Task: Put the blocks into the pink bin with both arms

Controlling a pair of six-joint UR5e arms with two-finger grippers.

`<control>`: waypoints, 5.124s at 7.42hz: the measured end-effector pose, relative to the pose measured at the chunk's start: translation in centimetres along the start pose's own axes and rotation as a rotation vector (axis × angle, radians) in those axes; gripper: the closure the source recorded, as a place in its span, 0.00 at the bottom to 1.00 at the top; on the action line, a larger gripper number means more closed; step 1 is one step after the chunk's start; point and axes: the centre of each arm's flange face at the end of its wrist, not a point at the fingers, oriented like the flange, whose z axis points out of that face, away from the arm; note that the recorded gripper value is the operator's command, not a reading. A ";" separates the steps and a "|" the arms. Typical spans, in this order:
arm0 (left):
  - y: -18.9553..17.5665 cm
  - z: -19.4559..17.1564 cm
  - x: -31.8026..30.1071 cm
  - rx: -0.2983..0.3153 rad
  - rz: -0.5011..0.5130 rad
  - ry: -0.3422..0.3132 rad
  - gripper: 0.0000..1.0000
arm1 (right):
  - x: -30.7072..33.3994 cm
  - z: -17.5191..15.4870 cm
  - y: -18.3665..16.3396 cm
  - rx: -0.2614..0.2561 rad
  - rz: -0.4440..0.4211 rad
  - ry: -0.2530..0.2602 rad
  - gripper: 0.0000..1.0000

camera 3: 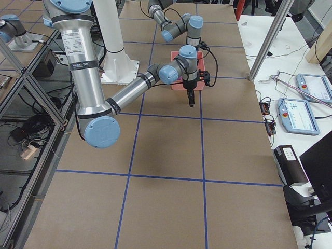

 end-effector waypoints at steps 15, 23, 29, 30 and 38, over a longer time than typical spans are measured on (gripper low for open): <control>-8.0 -14.2 -17.0 0.066 0.163 0.053 0.01 | 7.0 -1.7 -3.7 -0.008 -0.016 -0.015 0.00; -35.9 -29.5 -58.5 0.196 0.810 -0.291 0.00 | 24.6 -1.5 -2.5 -0.112 -0.017 -0.164 0.00; -41.1 -29.7 -66.7 0.122 0.727 -0.237 0.00 | 28.5 -0.2 1.6 -0.102 -0.018 -0.156 0.00; -40.9 -29.7 -66.9 0.122 0.726 -0.237 0.00 | 28.6 -0.2 1.6 -0.094 -0.020 -0.138 0.00; -38.3 -29.4 -68.7 0.089 0.722 -0.135 0.00 | 29.5 -0.7 2.7 -0.059 -0.024 -0.116 0.00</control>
